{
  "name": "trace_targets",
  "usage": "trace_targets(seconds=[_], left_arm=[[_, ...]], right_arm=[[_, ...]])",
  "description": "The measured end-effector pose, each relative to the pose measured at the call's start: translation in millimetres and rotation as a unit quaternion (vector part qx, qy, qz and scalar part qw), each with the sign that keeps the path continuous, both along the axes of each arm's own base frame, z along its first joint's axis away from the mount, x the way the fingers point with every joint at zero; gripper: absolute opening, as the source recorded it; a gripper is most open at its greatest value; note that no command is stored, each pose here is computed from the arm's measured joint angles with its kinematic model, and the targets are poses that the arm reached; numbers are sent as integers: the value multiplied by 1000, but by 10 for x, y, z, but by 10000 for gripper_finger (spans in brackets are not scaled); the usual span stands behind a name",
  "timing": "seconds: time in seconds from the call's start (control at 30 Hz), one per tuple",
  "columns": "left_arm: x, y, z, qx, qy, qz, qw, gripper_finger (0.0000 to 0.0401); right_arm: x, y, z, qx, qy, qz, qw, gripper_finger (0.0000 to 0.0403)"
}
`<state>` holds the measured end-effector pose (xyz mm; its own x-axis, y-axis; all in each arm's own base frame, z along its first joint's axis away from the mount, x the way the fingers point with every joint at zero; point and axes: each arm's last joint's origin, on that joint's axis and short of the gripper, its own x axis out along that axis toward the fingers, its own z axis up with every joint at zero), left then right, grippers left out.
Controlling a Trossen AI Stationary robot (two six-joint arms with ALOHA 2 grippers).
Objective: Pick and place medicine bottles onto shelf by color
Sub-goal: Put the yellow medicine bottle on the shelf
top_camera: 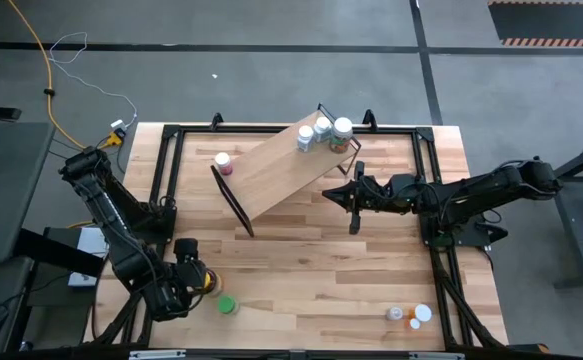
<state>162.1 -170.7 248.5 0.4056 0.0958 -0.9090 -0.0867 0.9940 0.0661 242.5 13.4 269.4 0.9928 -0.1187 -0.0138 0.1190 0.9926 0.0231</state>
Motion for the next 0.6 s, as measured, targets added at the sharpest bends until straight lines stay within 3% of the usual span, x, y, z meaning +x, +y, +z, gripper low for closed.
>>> trace_targets(seconds=[0.6], left_arm=[[147, 155, -11, -25, 47, 0, 999, 316]], right_arm=[[0, 0, -2, 0, 1, 0, 1000, 0]])
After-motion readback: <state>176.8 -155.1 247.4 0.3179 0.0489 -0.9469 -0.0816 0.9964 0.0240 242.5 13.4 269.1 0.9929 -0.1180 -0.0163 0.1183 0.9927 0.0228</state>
